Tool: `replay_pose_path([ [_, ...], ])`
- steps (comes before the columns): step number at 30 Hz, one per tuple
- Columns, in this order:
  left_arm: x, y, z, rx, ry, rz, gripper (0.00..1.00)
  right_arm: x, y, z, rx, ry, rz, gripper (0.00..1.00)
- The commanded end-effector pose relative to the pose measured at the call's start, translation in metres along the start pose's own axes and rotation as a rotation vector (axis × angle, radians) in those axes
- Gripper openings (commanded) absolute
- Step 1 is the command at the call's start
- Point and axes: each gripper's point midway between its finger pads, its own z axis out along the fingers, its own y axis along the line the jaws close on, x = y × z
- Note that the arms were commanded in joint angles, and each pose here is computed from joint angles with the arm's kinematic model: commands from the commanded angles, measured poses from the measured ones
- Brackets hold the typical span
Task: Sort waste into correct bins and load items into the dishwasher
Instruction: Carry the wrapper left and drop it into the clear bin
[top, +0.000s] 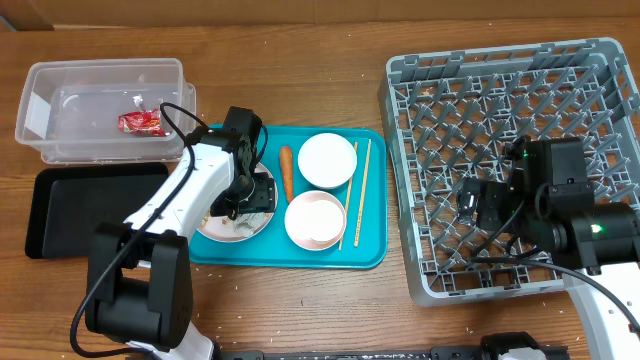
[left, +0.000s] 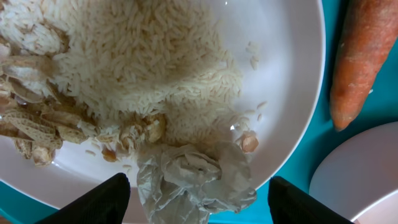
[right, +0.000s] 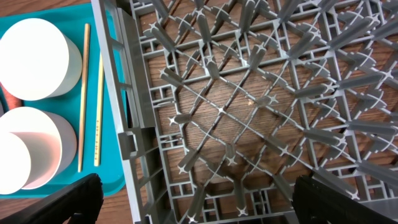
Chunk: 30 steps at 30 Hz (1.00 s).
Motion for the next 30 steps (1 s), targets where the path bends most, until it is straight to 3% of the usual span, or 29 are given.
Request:
replay_pose_path([
  [1,0.001,0.001,-0.004,-0.009,-0.016,0.019,0.73,-0.009,0.0,-0.008,0.002,-0.039,-0.001,1.0],
  [20,-0.003,-0.001,0.002,-0.009,-0.02,0.019,0.68,-0.007,-0.001,-0.008,0.004,-0.029,-0.001,1.0],
  [30,0.005,0.001,0.02,-0.024,0.047,0.018,0.66,-0.007,-0.001,-0.008,0.004,-0.029,-0.001,1.0],
])
